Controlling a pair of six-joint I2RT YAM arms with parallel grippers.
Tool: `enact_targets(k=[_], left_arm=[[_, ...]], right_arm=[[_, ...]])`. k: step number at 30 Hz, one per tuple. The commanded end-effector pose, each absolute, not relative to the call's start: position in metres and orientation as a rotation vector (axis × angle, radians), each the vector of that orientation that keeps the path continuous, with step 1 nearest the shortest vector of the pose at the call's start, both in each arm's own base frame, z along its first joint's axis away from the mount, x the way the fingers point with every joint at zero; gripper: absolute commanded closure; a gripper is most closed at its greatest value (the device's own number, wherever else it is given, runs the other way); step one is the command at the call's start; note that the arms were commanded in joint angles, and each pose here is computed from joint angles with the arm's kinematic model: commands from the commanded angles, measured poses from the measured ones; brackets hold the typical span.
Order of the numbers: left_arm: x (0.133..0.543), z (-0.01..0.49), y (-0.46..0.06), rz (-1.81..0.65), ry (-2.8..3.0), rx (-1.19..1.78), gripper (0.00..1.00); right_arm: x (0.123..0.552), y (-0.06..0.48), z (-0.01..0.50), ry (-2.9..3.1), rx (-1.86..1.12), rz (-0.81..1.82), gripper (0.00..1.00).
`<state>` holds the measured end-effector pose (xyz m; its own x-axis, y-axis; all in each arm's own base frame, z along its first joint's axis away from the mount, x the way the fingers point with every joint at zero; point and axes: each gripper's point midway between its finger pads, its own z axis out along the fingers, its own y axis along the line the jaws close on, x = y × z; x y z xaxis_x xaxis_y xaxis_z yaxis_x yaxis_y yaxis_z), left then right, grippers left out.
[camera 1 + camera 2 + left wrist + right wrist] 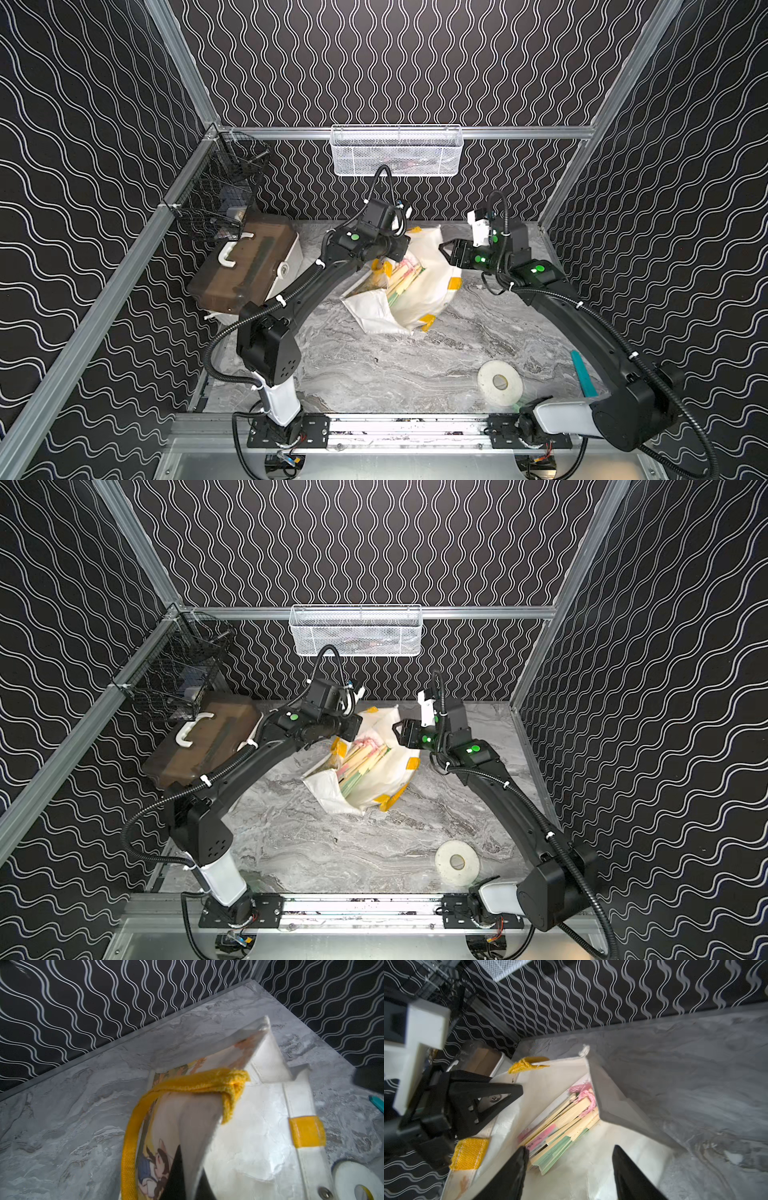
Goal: Take out the folding fans from the tote bags
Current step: Adjust the canvas bag at the center of the board, then pick up the folding fan from the canvas bag.
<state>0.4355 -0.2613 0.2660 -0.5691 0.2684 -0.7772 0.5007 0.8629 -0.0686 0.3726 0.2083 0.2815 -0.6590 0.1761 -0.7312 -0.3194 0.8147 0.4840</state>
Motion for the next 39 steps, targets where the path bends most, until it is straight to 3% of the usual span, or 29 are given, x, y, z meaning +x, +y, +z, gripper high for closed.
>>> enact_targets(k=[1,6,15,21,31,39], left_arm=[[0.431,0.278,-0.272,-0.37,2.12,0.539,1.0],[0.41,0.281,-0.282,-0.382,2.058,0.523,1.0],[0.39,0.29,-0.285,-0.292,1.984,0.494,1.0],[0.367,0.282,-0.281,-0.253,1.945,0.428,1.0],[0.32,0.257,-0.31,-0.369,1.903,0.367,1.0],[0.326,0.25,-0.303,-0.291,1.926,0.273,1.0]], right_arm=[[0.367,0.226,0.277,2.142,-0.106,0.871,0.41],[0.346,0.242,0.24,2.206,-0.109,0.914,0.45],[0.31,0.235,0.158,2.386,-0.168,0.605,0.46],[0.301,0.228,0.124,2.415,-0.127,0.543,0.46],[0.311,0.233,0.111,2.347,0.046,0.644,0.46],[0.3,0.245,0.138,2.211,0.026,0.744,0.47]])
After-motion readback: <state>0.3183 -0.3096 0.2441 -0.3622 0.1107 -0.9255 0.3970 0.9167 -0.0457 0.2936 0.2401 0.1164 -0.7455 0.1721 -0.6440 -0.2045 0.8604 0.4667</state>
